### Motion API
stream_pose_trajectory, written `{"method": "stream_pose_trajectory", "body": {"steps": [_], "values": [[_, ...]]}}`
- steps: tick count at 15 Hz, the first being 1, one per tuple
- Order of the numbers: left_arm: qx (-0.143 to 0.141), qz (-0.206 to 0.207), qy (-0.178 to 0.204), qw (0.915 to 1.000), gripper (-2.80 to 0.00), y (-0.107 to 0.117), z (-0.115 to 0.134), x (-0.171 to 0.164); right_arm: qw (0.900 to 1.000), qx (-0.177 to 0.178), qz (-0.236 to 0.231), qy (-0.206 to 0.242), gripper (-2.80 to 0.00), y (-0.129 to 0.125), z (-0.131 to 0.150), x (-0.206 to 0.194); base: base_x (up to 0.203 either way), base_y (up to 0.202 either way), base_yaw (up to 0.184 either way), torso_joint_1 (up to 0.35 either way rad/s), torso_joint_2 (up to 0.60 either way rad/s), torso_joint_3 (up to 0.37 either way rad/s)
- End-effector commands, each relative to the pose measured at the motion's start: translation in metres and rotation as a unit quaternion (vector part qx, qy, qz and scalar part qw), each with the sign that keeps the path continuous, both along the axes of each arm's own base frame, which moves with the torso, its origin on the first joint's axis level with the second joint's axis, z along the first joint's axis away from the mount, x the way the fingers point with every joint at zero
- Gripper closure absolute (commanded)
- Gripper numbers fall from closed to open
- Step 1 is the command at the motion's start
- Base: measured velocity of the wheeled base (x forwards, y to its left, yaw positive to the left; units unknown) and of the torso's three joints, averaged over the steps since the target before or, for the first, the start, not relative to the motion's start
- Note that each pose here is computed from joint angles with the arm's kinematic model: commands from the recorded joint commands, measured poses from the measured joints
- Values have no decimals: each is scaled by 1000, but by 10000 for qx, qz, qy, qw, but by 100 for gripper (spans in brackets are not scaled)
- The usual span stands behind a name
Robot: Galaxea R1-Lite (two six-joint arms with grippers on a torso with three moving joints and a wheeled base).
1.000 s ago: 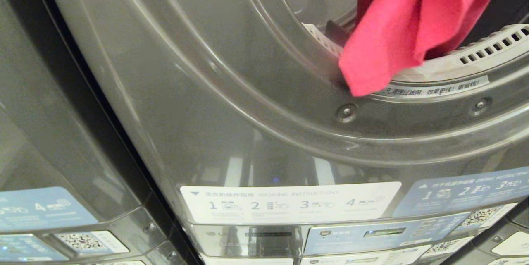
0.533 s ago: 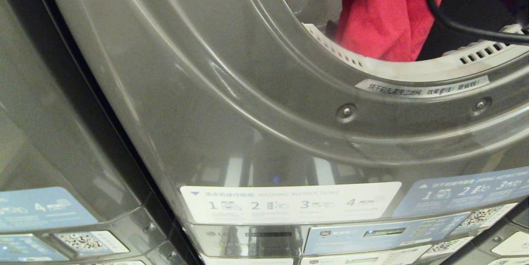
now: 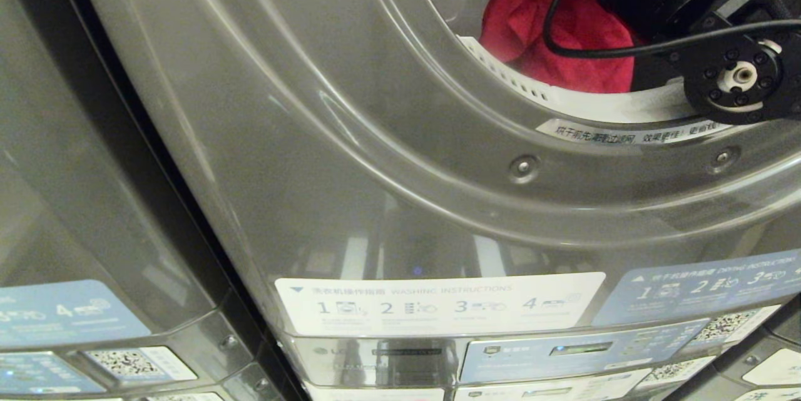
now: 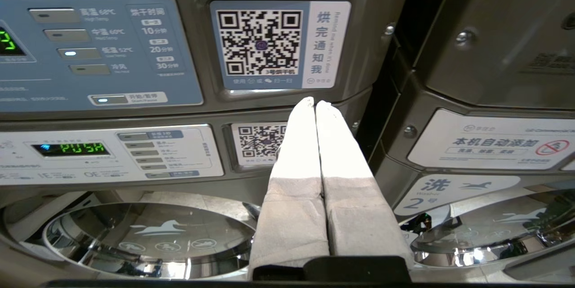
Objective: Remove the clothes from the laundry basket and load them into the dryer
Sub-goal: Put the clothes in the dryer
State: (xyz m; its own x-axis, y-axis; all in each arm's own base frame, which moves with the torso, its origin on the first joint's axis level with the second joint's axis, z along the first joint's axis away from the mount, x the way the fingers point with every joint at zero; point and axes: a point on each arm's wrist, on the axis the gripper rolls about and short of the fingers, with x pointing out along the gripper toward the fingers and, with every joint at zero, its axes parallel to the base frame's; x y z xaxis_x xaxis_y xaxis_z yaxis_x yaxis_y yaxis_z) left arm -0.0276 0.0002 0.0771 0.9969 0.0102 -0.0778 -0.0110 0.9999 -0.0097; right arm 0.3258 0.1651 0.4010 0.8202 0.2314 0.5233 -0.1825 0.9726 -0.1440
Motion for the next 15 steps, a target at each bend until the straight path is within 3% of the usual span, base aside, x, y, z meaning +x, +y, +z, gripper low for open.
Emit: {"method": "stream_pose_trajectory", "body": {"steps": [1,4,8,11,13,15], "values": [[-1,3,2,10000,0,0,0,0,9987,128,169,458,-280,-1,9,0,0,0,0,0,0,0],[-1,10,2,10000,0,0,0,0,9935,411,478,952,-280,-7,20,-20,0,0,0,0,0,0],[-1,3,2,10000,0,0,0,0,9932,475,780,726,-280,-4,41,-55,0,0,0,0,0,0],[-1,9,2,10000,0,0,0,0,9830,27,735,1680,-280,-16,37,-78,0,0,0,0,0,0],[-1,3,2,10000,0,0,0,0,9756,-8,752,2062,-280,-20,34,-89,0,0,0,0,0,0],[-1,3,2,10000,0,0,0,0,9677,-105,264,2506,-280,-20,24,-86,0,0,0,0,0,0]]}}
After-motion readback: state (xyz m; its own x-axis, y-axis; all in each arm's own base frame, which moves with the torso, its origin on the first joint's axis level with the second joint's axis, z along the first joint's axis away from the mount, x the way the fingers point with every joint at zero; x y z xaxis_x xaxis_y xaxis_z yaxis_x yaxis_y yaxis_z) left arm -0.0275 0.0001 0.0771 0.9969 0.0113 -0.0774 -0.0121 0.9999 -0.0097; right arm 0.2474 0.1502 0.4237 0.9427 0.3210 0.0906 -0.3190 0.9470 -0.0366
